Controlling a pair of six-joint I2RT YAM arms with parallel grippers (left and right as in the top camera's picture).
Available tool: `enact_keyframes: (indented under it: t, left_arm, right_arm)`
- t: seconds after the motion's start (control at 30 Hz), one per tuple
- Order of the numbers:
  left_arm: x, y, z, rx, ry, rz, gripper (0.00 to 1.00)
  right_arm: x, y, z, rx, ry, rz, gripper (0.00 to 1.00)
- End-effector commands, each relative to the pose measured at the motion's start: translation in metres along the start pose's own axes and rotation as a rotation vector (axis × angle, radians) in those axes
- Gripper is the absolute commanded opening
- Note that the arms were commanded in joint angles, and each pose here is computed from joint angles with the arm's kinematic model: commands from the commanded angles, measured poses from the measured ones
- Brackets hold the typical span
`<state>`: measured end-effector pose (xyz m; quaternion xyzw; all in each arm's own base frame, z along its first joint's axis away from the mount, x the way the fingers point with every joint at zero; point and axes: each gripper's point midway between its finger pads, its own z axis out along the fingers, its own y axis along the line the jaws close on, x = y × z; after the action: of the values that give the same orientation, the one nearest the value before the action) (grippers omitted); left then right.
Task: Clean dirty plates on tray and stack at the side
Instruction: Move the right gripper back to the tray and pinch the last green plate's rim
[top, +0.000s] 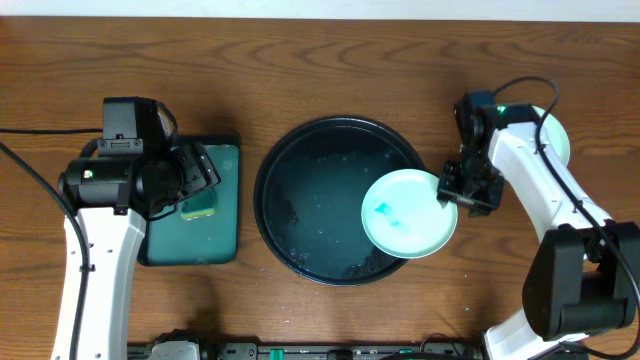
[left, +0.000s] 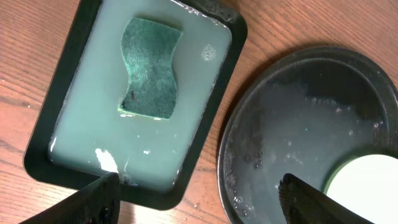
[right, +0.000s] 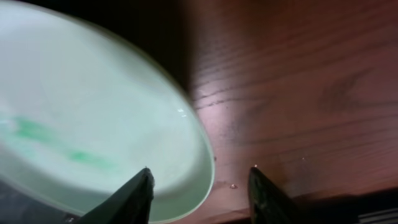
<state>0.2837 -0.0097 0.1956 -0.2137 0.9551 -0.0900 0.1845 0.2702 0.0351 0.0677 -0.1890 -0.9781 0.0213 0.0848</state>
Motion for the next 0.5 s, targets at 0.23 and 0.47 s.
enact_keyframes:
  t: [0.23,0.47]
  left_arm:
    - [0.002,-0.002,0.002,0.009,0.013,0.014,0.81]
    - [0.002,-0.002,0.002,0.009,0.013,0.014,0.81]
  right_arm:
    - [-0.012,0.019,0.044,-0.081,-0.099,0.009,0.38]
    - [-0.017,0.03,0.053,-0.139,-0.131,0.005,0.05]
